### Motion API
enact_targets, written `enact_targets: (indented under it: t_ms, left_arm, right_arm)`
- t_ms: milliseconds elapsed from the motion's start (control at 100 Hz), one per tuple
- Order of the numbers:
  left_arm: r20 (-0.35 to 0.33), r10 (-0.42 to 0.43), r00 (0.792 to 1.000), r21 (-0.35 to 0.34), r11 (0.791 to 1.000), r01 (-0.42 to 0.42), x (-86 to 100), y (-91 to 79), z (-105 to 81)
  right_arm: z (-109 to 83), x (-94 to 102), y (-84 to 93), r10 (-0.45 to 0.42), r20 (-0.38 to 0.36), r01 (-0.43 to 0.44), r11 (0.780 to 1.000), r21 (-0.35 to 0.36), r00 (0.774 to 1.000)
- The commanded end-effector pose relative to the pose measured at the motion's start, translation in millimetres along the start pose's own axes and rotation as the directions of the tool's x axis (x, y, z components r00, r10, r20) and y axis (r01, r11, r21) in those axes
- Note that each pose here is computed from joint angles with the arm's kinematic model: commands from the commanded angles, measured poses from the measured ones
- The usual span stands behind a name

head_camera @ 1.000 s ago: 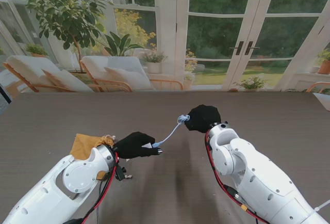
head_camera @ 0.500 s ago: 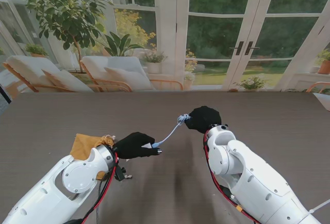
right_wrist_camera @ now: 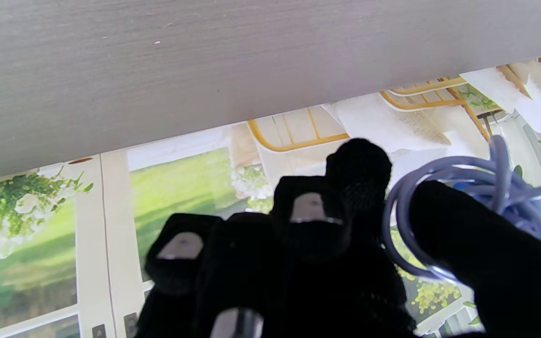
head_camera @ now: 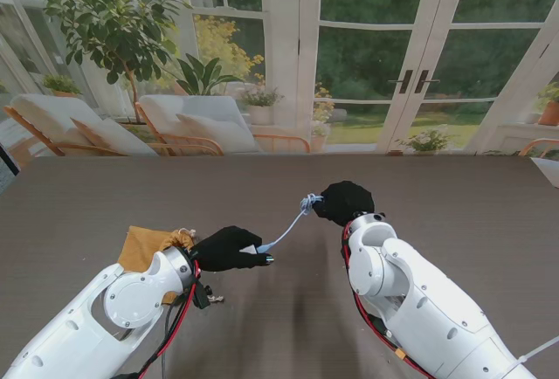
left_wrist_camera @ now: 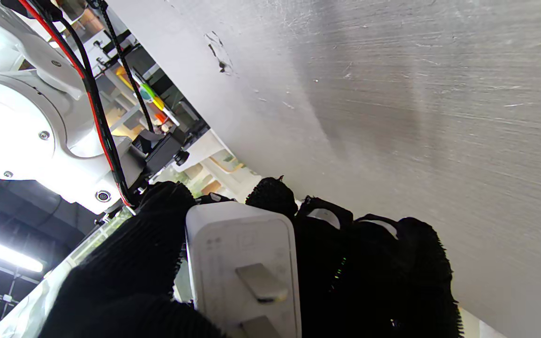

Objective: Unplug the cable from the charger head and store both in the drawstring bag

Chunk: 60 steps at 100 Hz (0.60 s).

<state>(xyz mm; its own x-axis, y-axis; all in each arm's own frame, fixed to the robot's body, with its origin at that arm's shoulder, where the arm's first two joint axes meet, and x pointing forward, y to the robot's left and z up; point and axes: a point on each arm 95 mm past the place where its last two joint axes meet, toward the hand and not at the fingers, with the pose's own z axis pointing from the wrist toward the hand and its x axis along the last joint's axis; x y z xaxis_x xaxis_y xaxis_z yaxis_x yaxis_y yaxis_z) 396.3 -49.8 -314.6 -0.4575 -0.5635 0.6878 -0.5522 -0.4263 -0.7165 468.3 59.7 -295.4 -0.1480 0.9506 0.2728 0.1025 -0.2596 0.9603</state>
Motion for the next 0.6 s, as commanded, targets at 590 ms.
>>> enact_targets:
  t_ms: [590]
  left_arm:
    - [0.003, 0.024, 1.0, -0.048, 0.999, -0.024, 3.1, 2.4, -6.5]
  right_arm:
    - [10.6, -9.1, 0.7, -0.089, 0.07, 0.089, 0.996, 0.002, 0.994]
